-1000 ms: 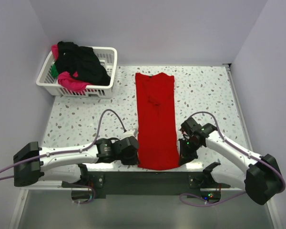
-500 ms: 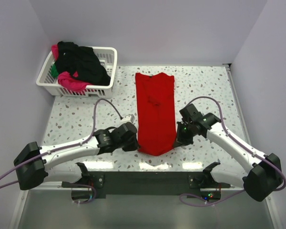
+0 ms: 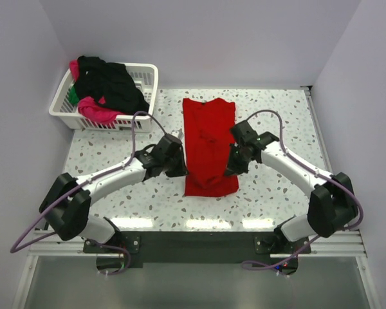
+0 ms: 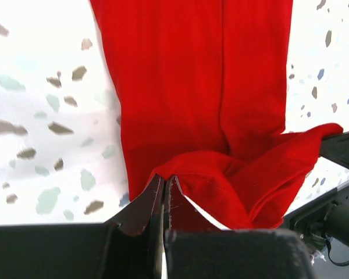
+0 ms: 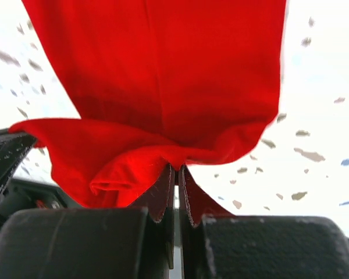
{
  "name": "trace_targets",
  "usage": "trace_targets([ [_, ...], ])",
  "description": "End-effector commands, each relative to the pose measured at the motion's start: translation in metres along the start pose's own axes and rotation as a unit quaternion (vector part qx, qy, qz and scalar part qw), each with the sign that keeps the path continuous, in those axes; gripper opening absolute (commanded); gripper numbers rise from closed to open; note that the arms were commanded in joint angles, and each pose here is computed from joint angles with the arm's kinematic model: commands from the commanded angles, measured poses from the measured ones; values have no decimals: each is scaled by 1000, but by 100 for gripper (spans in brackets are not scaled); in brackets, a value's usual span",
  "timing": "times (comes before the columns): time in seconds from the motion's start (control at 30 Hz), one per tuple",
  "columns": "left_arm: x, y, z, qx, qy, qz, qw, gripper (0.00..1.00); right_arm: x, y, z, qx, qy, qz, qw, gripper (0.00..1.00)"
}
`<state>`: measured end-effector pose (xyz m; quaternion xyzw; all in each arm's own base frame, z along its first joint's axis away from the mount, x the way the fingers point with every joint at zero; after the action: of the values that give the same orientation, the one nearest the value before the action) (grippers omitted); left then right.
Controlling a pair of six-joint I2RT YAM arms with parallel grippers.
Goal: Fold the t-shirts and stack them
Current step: Fold the tshirt
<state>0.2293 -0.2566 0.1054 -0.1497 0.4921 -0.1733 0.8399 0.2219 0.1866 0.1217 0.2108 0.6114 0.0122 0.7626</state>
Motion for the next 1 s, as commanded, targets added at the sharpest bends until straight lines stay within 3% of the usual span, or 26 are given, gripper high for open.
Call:
trace_targets([
  [0.0,3,-11,39,34,-31,-37,998,0,-2,17,40,1,-55,5,998,0],
  [0.53,54,10,142,28,-54,-52,997,0,35,24,143,25,-80,-23,996,0],
  [0.97,94,31,178,9,-44,-31,999,0,61,24,192,36,-77,-39,996,0],
])
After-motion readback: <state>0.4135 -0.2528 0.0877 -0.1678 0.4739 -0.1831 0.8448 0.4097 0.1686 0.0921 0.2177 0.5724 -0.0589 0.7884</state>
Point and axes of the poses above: each gripper's point midway between its finger pads, its own x axis out along the fingers, its own y axis along the line the jaws close on, z = x × y, the point moved 2 cm from there along -x, back along the fingers, and after that the axes turned 4 degrees about x, right-handed, at the moved point
